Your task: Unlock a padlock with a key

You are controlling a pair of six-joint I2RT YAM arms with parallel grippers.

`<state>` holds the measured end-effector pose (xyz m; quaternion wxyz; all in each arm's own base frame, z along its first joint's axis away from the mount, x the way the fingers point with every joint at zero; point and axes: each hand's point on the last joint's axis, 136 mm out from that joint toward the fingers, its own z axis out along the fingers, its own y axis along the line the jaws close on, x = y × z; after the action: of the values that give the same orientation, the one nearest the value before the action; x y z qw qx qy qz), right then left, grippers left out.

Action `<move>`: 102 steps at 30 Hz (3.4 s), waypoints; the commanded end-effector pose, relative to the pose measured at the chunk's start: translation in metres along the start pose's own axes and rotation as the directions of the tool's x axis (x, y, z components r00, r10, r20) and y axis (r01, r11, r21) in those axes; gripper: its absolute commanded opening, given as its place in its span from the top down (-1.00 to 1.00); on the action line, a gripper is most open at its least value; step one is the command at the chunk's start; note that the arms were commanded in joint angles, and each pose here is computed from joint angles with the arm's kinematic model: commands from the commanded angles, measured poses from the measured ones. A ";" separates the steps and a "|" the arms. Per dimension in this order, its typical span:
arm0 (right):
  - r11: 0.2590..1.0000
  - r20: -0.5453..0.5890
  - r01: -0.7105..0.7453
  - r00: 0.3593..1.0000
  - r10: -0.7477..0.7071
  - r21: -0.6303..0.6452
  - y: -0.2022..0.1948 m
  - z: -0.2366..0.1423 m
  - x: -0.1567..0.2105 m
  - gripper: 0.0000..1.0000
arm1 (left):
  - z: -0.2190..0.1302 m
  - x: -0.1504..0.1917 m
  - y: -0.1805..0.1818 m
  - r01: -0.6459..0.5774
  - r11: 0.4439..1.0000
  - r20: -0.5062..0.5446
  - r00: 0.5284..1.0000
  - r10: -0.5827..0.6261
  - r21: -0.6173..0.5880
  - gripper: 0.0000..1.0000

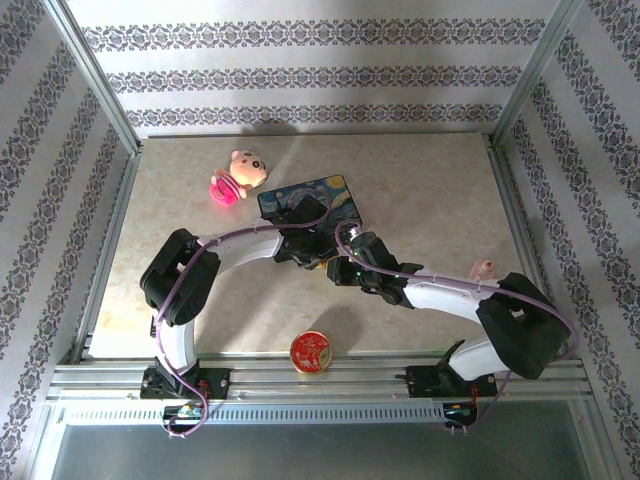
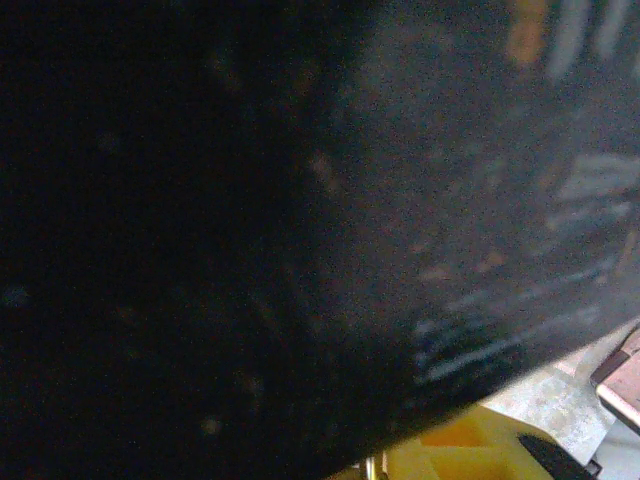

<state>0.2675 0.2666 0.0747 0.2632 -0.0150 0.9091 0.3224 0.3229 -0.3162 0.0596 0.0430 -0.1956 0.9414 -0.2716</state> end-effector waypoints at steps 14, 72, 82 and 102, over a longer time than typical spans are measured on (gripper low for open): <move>0.986 0.069 -0.134 0.988 0.141 -0.095 -0.007 0.009 -0.012 1.00 | -0.012 0.004 0.006 -0.042 0.995 0.016 0.999 0.040 0.086 -0.42; 0.953 0.089 -0.205 0.969 0.229 -0.221 0.010 0.024 -0.035 1.00 | -0.005 -0.037 -0.009 -0.241 0.926 0.345 0.929 0.134 0.290 0.12; 0.953 0.115 -0.201 0.966 0.231 -0.226 0.007 0.024 -0.040 1.00 | -0.011 -0.038 -0.008 -0.221 0.921 0.358 0.929 0.097 0.322 0.43; 0.990 0.186 -0.060 0.979 0.083 -0.126 0.005 -0.010 -0.049 0.43 | -0.019 -0.041 0.005 -0.125 0.936 0.315 0.949 0.017 0.328 0.82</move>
<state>0.2993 0.2638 0.0946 0.3018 0.0564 0.8580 0.4117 0.3547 -0.2940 0.0650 0.2442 -0.1756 0.8686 -0.3938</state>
